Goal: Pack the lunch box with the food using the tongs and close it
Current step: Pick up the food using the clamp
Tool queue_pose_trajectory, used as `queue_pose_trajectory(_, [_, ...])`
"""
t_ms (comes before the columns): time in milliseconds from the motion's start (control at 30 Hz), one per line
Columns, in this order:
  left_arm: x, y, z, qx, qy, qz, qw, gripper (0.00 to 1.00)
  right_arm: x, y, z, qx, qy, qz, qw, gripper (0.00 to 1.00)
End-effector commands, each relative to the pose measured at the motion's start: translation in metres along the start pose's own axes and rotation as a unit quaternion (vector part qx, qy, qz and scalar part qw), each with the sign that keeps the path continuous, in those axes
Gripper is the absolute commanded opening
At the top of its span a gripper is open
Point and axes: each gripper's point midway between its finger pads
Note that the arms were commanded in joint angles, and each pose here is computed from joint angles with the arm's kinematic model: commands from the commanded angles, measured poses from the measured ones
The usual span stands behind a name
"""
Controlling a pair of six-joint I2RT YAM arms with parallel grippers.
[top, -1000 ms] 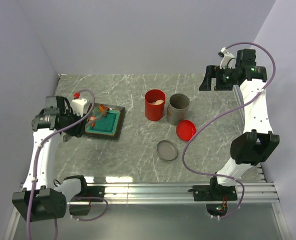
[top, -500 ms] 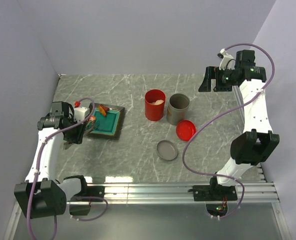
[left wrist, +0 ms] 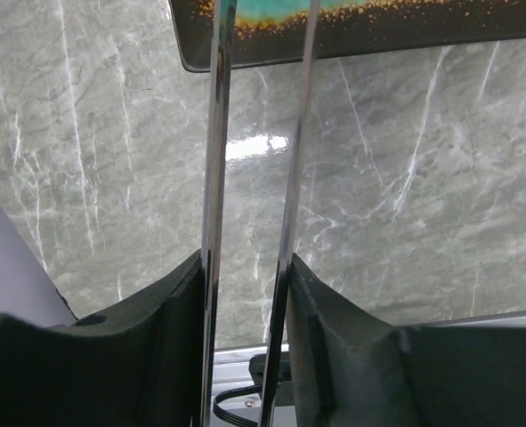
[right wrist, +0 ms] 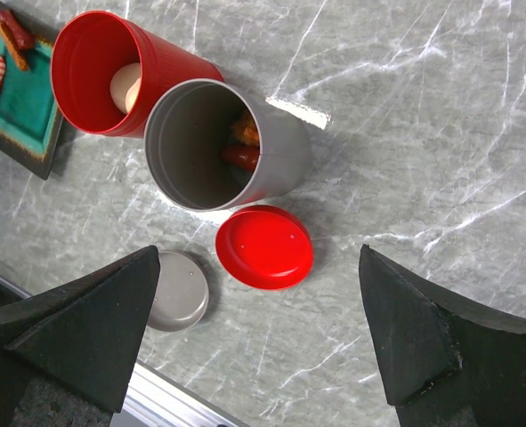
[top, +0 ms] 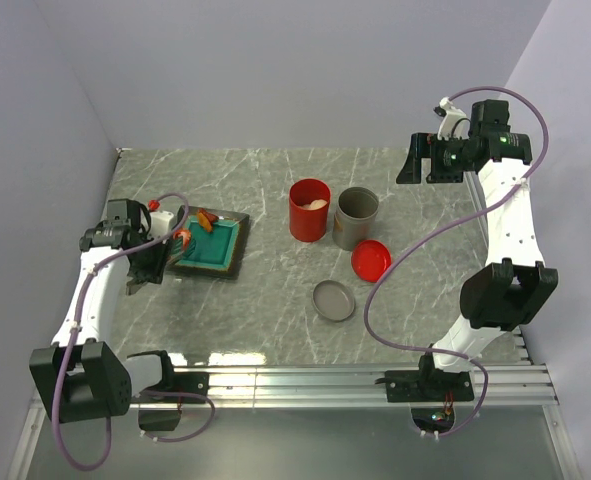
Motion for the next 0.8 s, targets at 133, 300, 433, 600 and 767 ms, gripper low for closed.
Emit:
queue_pose_trajectory(133, [0.006,0.013,-0.004,-0.024,0.013,-0.009,1.0,0.46,0.004,0.006,-0.008,-0.015,0.002,-0.014,1.0,1.0])
queue_pose_trajectory(300, [0.008,0.027,-0.016,-0.045,0.015,-0.007,0.999,0.46,0.005,0.005,-0.007,-0.013,0.007,-0.012,1.0,1.0])
queue_pose_trajectory(433, [0.01,0.031,-0.019,-0.053,0.019,-0.004,0.998,0.45,0.004,0.006,-0.007,-0.012,0.006,-0.012,1.0,1.0])
queue_pose_trajectory(600, [0.011,0.034,-0.02,-0.056,0.018,0.004,0.998,0.44,0.006,0.004,-0.006,-0.009,0.01,-0.013,1.0,1.0])
queue_pose_trajectory(767, [0.016,0.033,-0.013,-0.046,0.028,0.01,0.998,0.43,0.005,0.003,-0.004,-0.006,0.011,-0.011,1.0,1.0])
Point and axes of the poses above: each gripper's point midway between its finger pads, its own z axis out along the fingers, its own x axis along the line the jaws close on, y = z × x, and after that the axes turned 2 degrees about -z, right-handed
